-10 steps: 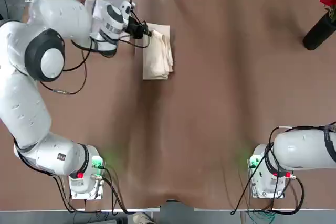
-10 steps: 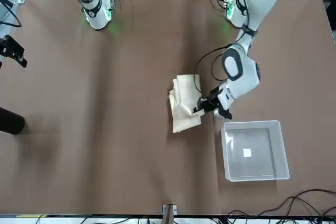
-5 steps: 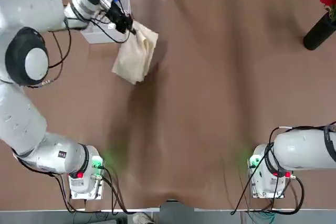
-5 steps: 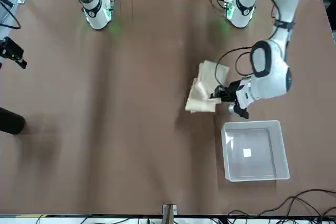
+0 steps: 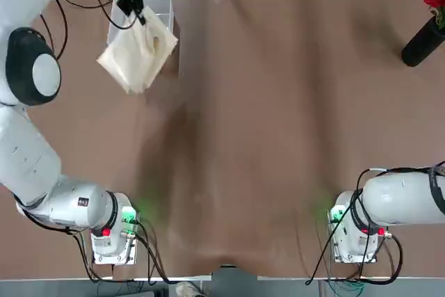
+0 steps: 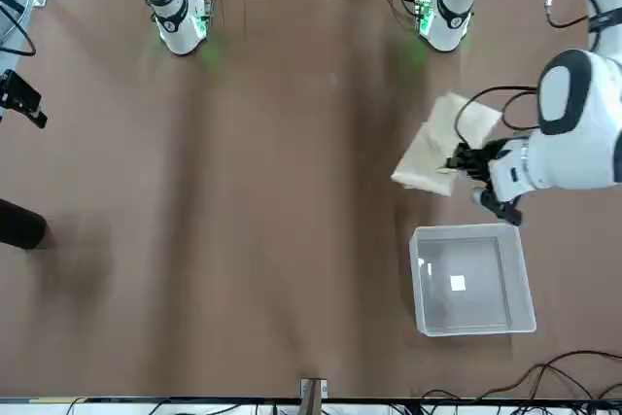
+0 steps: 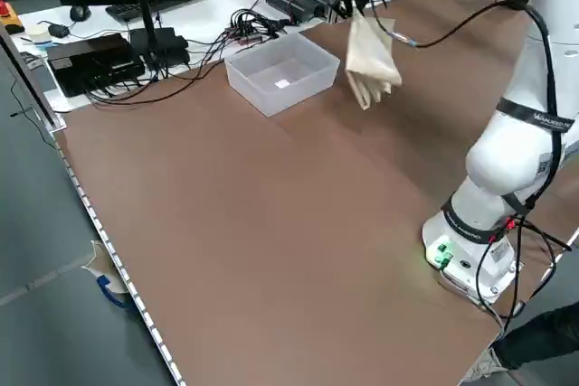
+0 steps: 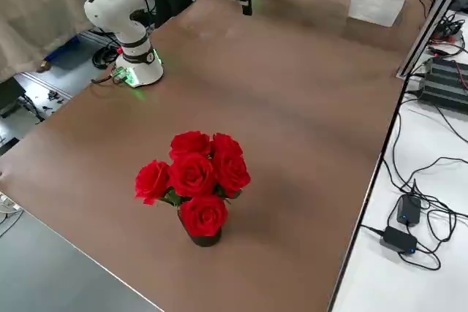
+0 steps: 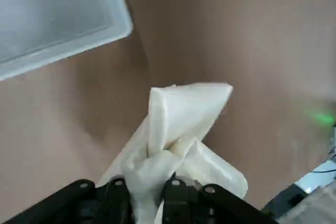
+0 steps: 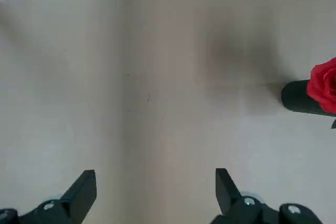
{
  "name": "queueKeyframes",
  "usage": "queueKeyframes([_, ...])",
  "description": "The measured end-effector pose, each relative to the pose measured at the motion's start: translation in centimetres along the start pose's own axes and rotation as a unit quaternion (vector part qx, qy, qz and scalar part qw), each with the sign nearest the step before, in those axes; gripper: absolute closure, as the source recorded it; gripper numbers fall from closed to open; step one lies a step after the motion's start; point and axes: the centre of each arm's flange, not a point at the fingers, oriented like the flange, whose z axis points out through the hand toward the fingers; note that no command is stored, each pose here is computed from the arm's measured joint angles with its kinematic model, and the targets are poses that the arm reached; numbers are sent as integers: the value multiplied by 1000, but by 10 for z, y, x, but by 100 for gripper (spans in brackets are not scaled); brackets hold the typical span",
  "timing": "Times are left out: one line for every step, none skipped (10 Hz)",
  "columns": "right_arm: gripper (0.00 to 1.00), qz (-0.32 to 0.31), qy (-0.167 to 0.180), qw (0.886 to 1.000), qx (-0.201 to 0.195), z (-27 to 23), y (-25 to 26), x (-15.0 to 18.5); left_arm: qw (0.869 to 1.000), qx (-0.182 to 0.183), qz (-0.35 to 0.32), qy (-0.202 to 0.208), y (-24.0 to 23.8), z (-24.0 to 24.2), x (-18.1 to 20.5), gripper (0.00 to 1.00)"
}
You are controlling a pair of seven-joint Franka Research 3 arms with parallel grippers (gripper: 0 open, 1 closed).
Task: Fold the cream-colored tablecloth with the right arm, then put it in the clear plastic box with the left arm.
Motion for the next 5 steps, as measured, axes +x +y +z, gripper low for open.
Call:
queueKeyframes([0, 2, 0, 1000, 0, 0, -1, 0, 999, 24, 21, -8, -10, -8, 8, 85])
queueKeyframes([0, 4, 0, 1000, 0, 0, -1, 0, 998, 45, 48, -20, -19, -10, 16, 85])
queueKeyframes([0, 5, 0, 1000, 0, 0, -2, 0, 996, 55, 67, -31, -28, -9, 22, 85])
queueKeyframes([0, 5, 0, 1000, 0, 0, -2, 0, 995, 58, 73, -35, -36, -8, 25, 85])
queueKeyframes([0, 5, 0, 1000, 0, 0, -2, 0, 995, 58, 77, -36, -41, -9, 27, 85])
